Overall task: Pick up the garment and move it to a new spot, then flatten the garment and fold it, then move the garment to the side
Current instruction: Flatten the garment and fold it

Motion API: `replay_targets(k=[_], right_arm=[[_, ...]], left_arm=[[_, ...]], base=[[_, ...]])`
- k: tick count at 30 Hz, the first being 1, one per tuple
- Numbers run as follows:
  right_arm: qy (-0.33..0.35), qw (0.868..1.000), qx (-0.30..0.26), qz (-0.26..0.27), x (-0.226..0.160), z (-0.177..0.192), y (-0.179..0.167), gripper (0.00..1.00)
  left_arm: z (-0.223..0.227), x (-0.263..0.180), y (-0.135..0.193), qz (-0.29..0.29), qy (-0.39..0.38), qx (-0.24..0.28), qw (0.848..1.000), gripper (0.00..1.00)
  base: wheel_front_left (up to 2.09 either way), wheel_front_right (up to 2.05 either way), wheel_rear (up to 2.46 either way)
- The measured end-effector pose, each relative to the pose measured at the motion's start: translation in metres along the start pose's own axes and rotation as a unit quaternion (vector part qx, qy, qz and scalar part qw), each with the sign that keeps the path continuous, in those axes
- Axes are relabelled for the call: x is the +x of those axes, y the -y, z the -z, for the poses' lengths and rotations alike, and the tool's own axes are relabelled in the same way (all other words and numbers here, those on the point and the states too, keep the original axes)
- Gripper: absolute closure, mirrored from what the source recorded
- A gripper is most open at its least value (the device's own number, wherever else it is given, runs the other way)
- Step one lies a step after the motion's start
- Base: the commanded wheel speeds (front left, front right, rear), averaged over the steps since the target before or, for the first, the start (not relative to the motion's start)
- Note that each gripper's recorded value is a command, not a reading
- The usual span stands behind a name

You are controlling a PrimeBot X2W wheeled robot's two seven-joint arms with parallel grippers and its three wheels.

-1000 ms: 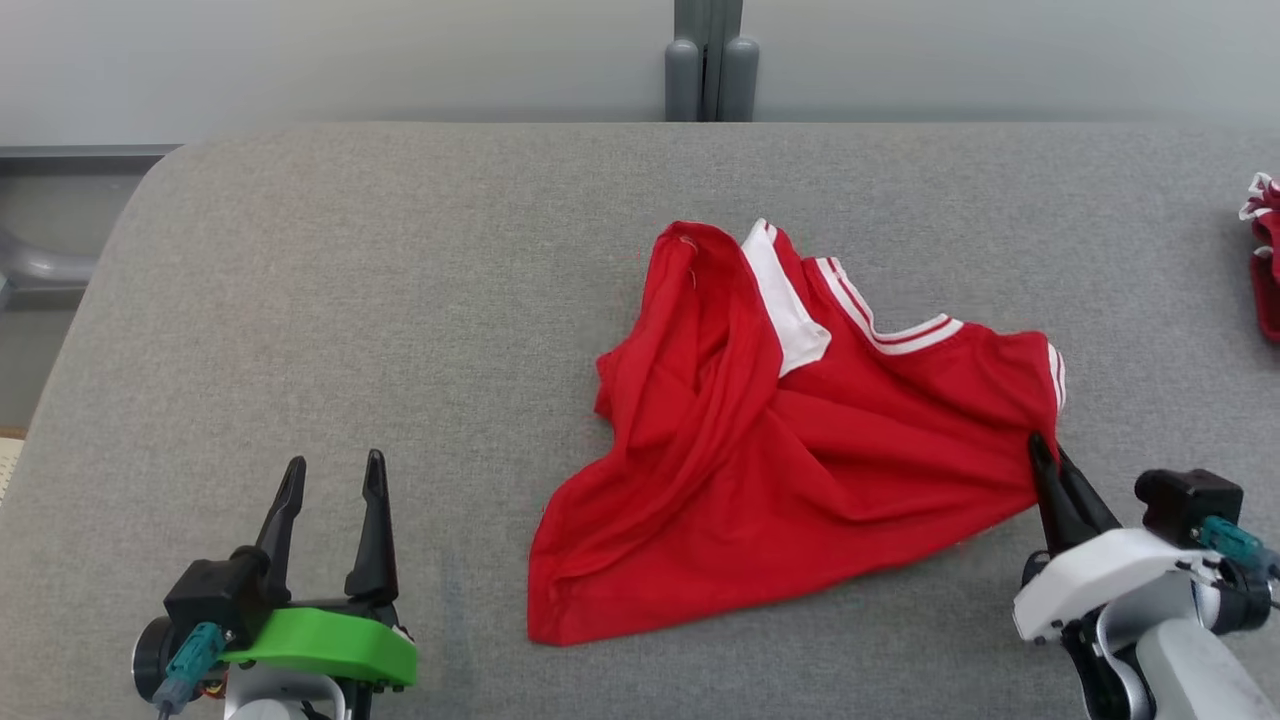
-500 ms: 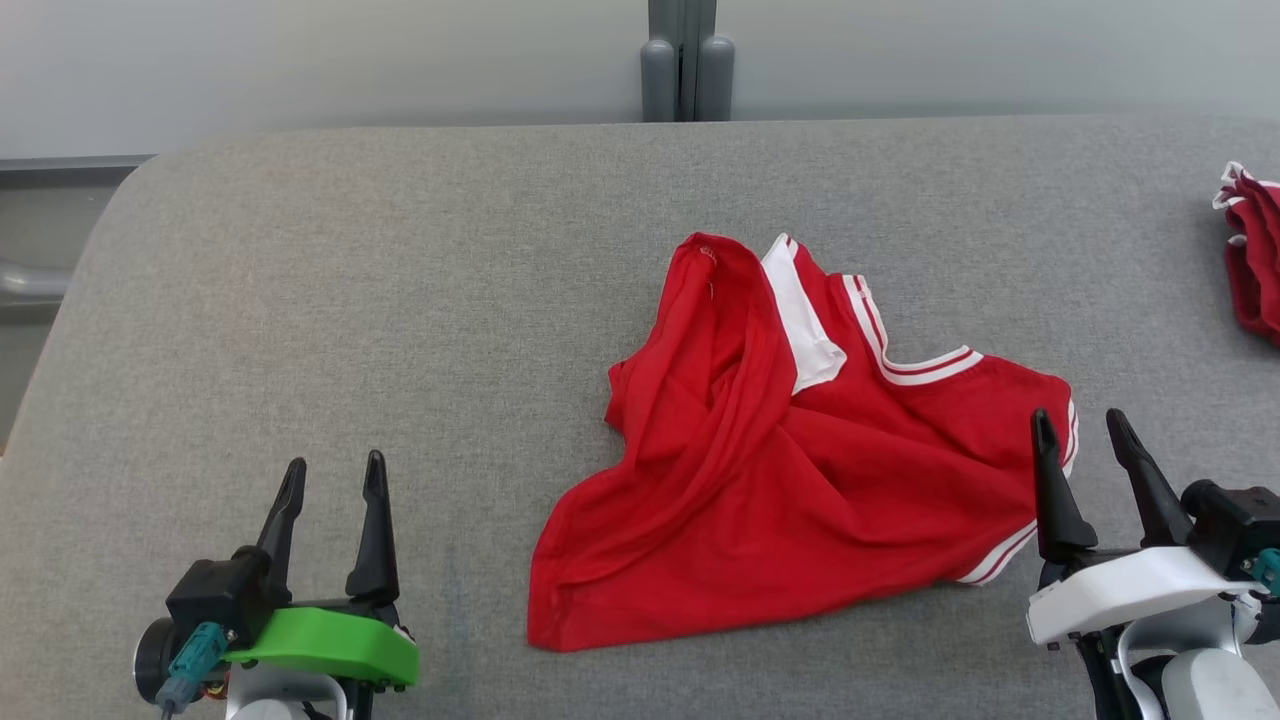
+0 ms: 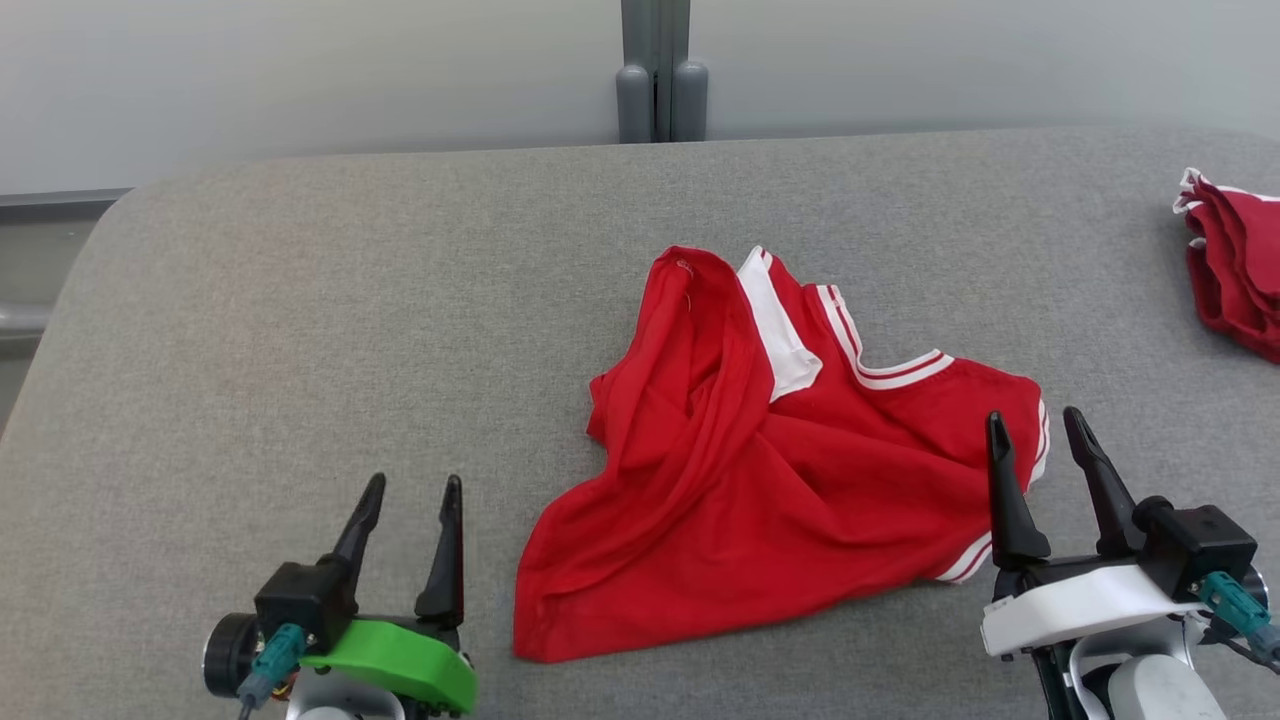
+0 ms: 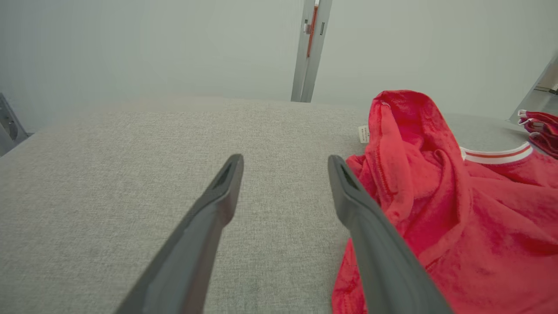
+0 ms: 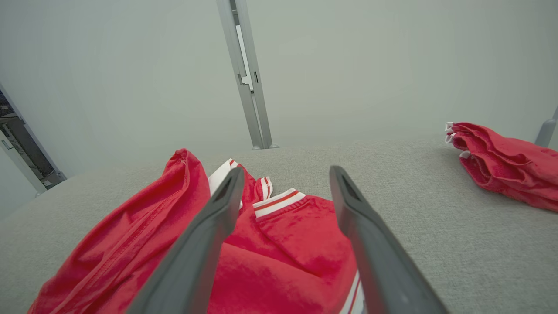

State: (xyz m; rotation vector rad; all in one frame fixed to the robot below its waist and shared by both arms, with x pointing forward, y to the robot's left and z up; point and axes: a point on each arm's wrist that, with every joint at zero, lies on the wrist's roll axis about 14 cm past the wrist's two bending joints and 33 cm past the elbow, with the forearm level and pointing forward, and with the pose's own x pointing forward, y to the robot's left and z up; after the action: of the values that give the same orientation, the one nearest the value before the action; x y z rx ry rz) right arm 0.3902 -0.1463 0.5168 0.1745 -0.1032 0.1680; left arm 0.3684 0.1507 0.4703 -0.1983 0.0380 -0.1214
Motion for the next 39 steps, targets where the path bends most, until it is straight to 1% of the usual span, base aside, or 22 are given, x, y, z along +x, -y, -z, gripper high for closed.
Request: replay_targets(k=[5, 8, 11, 17, 23, 29, 30, 32, 33, 35, 39], right_arm=[[0.002, 1.000, 0.000, 0.001, 0.001, 0.001, 0.000, 0.00], [0.001, 1.000, 0.000, 0.008, -0.001, 0.002, 0.004, 0.00], [0.002, 1.000, -0.001, 0.016, -0.001, 0.002, 0.009, 0.00], [0.001, 0.999, -0.004, 0.037, -0.007, 0.002, 0.022, 0.00], [-0.005, 0.998, -0.008, 0.065, -0.016, 0.004, 0.040, 0.00], [-0.009, 0.997, -0.012, 0.082, -0.016, 0.006, 0.051, 0.00], [-0.011, 0.996, -0.012, 0.084, -0.016, 0.007, 0.052, 0.00], [-0.014, 0.996, -0.012, 0.088, -0.016, 0.010, 0.055, 0.00], [-0.015, 0.996, -0.012, 0.089, -0.016, 0.010, 0.055, 0.00], [-0.013, 0.996, -0.012, 0.088, -0.014, 0.009, 0.055, 0.00], [-0.009, 0.997, -0.013, 0.082, -0.010, 0.007, 0.052, 0.00]], left_arm=[[0.007, 0.012, 0.031, 0.052, -0.013, 0.007, 0.999, 0.00], [0.010, 0.021, 0.060, 0.101, -0.019, 0.017, 0.995, 0.00], [0.014, 0.030, 0.093, 0.157, -0.026, 0.026, 0.987, 0.00], [0.023, 0.045, 0.134, 0.226, -0.044, 0.039, 0.972, 0.00], [0.045, 0.055, 0.161, 0.271, -0.081, 0.046, 0.958, 0.00], [0.074, 0.065, 0.161, 0.276, -0.128, 0.056, 0.951, 0.00], [0.080, 0.066, 0.158, 0.274, -0.139, 0.059, 0.950, 0.28], [0.088, 0.068, 0.153, 0.268, -0.153, 0.060, 0.949, 0.98], [0.089, 0.070, 0.152, 0.267, -0.154, 0.062, 0.949, 1.00], [0.084, 0.075, 0.150, 0.260, -0.148, 0.054, 0.953, 1.00], [0.055, 0.091, 0.142, 0.238, -0.105, 0.036, 0.965, 1.00]], base=[[0.00, 0.00, 0.00], [0.00, 0.00, 0.00], [0.00, 0.00, 0.00], [0.00, 0.00, 0.00], [0.00, 0.00, 0.00], [0.00, 0.00, 0.00], [0.00, 0.00, 0.00], [0.00, 0.00, 0.00], [0.00, 0.00, 0.00], [0.00, 0.00, 0.00], [0.00, 0.00, 0.00]])
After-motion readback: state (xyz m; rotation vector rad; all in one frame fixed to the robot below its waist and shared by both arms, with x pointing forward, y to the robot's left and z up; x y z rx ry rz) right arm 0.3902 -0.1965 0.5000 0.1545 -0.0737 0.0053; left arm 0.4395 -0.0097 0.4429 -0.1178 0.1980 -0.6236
